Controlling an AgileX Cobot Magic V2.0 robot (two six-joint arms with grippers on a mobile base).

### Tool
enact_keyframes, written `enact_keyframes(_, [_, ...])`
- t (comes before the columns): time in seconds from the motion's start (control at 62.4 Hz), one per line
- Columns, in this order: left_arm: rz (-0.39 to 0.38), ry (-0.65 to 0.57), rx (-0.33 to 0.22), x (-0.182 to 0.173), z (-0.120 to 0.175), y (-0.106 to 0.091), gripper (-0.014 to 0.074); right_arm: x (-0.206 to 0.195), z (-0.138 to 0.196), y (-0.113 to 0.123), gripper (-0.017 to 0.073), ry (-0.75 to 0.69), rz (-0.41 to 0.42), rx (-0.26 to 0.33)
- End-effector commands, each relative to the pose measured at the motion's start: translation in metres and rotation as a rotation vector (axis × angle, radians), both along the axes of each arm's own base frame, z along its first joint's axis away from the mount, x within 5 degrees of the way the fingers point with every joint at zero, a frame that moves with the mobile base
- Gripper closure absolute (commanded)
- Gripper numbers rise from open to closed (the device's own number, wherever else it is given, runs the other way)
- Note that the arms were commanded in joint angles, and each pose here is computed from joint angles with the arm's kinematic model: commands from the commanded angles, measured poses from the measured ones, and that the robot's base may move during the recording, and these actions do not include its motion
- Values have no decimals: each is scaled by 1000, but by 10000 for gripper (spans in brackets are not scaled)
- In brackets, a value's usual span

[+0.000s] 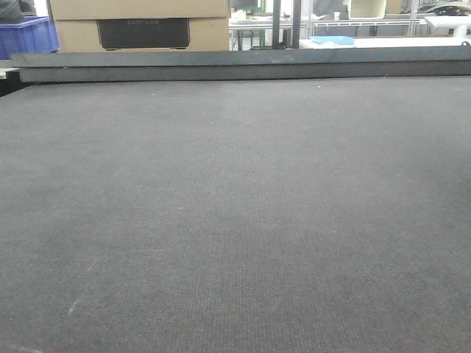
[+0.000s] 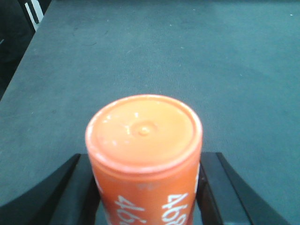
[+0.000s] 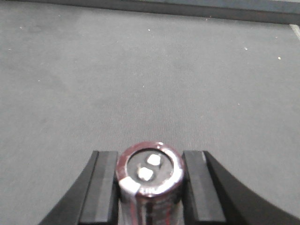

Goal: Place cylindrical capacitor in blue bin on shelf

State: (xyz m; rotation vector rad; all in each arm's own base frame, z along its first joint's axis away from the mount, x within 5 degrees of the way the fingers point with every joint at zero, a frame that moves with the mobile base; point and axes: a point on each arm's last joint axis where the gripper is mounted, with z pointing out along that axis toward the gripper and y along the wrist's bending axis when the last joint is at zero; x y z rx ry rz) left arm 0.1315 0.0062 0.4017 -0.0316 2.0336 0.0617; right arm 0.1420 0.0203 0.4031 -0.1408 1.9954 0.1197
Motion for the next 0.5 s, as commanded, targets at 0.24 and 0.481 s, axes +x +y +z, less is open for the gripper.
enact_keyframes(0.24, [-5, -51, 0, -24, 1, -1, 704, -24, 0, -3, 721, -61, -2, -1])
enact_keyframes(0.481, [-5, -51, 0, -24, 1, -1, 704, -24, 0, -3, 721, -62, -2, -1])
